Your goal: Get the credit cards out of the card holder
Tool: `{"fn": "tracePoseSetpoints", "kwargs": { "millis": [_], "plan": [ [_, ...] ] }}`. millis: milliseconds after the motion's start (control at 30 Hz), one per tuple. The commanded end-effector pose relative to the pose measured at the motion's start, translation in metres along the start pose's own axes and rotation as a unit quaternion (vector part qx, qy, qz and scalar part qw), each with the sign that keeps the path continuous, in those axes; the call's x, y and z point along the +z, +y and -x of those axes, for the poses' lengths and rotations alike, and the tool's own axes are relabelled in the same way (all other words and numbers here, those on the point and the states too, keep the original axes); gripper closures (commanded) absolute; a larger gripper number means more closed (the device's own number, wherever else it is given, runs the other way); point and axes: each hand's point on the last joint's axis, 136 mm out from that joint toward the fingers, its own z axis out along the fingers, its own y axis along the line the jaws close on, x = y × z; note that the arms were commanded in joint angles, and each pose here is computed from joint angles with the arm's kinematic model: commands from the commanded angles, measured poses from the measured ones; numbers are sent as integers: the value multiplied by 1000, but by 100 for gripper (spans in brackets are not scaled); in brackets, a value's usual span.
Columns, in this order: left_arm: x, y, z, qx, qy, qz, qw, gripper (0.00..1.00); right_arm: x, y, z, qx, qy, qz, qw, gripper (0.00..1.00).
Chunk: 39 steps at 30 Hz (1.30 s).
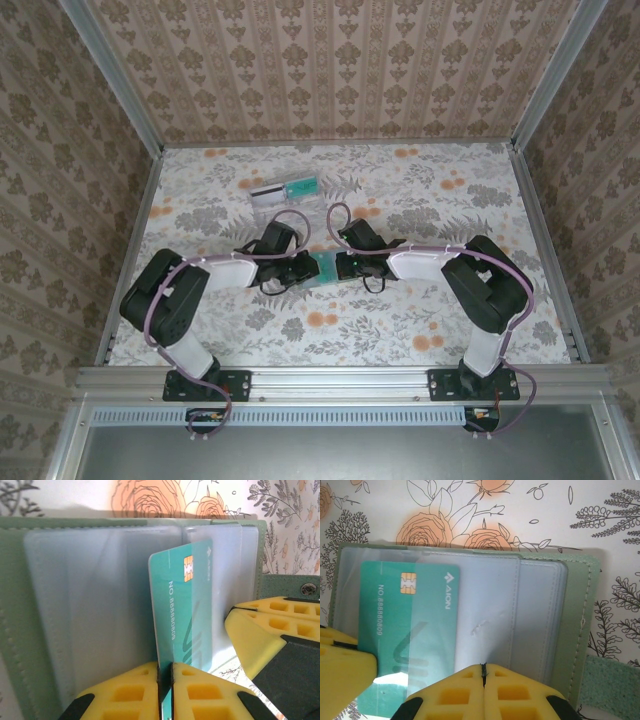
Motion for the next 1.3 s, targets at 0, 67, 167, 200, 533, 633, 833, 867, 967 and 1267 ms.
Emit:
{"fn": "tracePoseSetpoints", "kwargs": {
  "millis": [0,67,167,200,533,633,833,867,967,1267],
  "plan": [
    [-10,13,-6,-2,6,16,1000,87,7,-13,-21,4,39,-26,999,92],
    [-14,16,-5,0,4,19,1000,87,7,-13,-20,5,38,-26,999,92],
    [-20,20,-4,-1,2,21,1000,87,6,-12,-20,5,37,-25,999,92],
    [-22,22,-4,-2,1,22,1000,87,6,-12,-20,4,38,-26,999,92],
    [-43,31,-6,-3,-9,24,1000,86,5,-12,-19,3,36,-25,999,92],
    [-56,25,-1,7,-20,22,1000,85,3,-12,-18,3,34,-25,999,92],
    [-90,9,11,64,-46,49,996,84,-14,-4,-5,-7,2,-11,1000,86],
    [-95,6,14,78,-48,55,994,84,-20,-3,-1,-9,-8,-9,1000,83],
    [-110,-5,26,125,-53,79,988,84,-37,-3,7,-17,-37,-8,999,71],
    [-127,-26,52,178,-52,114,976,90,-74,-5,18,-25,-89,-7,996,62]
  ]
}}
